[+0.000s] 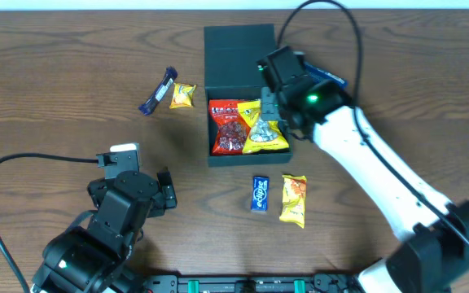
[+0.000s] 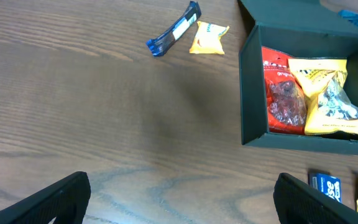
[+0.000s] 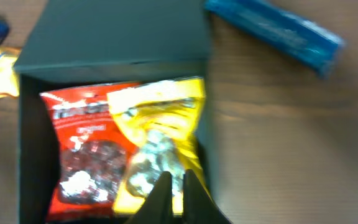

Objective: Pack container
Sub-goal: 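Lift the right gripper out of the box toward the blue bar, then grasp the blue wrapped bar behind the box with the right gripper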

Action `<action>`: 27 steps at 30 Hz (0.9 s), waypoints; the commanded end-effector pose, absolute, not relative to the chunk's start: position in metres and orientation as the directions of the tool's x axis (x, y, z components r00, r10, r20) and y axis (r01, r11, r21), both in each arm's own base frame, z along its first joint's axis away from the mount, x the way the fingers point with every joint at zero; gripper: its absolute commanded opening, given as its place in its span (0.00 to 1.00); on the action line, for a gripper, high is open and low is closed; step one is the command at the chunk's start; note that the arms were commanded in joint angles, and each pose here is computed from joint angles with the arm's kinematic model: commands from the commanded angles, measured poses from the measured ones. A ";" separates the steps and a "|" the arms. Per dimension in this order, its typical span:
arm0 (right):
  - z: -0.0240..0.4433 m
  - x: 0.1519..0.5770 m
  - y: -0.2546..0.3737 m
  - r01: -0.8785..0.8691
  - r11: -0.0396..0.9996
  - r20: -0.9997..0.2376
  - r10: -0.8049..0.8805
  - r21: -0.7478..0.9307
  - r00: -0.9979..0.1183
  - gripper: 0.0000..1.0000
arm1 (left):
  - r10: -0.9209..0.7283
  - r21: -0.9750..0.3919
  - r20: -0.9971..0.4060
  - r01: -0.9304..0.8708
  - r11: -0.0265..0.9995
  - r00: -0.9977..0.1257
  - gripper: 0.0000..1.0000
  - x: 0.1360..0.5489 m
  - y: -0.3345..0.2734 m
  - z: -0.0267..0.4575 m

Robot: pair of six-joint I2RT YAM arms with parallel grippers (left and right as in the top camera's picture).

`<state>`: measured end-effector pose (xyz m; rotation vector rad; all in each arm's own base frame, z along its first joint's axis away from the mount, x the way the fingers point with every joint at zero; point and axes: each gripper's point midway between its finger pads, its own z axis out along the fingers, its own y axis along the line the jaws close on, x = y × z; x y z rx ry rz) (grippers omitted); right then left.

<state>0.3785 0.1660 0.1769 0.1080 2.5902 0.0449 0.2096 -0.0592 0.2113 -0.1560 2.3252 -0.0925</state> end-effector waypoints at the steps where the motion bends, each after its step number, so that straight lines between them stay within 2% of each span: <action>1: 0.186 0.383 0.131 0.250 0.966 -0.542 0.243 0.062 -0.805 0.29 | -0.149 -0.114 -0.717 -0.096 0.989 -0.681 0.95 0.210 -0.057 0.211; 3: 0.183 0.383 0.123 0.316 0.943 -0.515 0.324 0.106 -0.794 0.35 | -0.149 -0.114 -0.717 -0.096 0.989 -0.681 0.95 0.210 -0.057 0.211; 6: 0.180 0.384 0.110 0.424 0.887 -0.456 0.459 0.184 -0.762 0.69 | -0.149 -0.114 -0.717 -0.096 0.989 -0.681 0.95 0.210 -0.057 0.211; 7: 0.179 0.385 0.105 0.457 0.865 -0.438 0.499 0.206 -0.748 0.73 | -0.149 -0.114 -0.717 -0.096 0.989 -0.681 0.96 0.210 -0.057 0.211; 10: 0.178 0.390 0.088 0.556 0.786 -0.383 0.618 0.270 -0.687 0.99 | -0.149 -0.114 -0.717 -0.096 0.989 -0.681 0.95 0.210 -0.057 0.211; 12: 0.180 0.396 0.077 0.633 0.695 -0.325 0.719 0.342 -0.615 0.99 | -0.149 -0.114 -0.717 -0.096 0.989 -0.681 0.95 0.210 -0.057 0.211; 15: 0.187 0.411 0.070 0.650 0.629 -0.297 0.776 0.426 -0.557 0.99 | -0.149 -0.114 -0.717 -0.096 0.989 -0.681 0.95 0.210 -0.057 0.211; 22: 0.209 0.453 0.071 0.640 0.539 -0.272 0.838 0.548 -0.473 0.99 | -0.149 -0.114 -0.717 -0.096 0.989 -0.681 0.95 0.210 -0.057 0.211; 27: 0.211 0.489 0.075 0.681 0.497 -0.226 0.863 0.538 -0.452 0.99 | -0.149 -0.114 -0.717 -0.096 0.989 -0.681 0.96 0.210 -0.057 0.211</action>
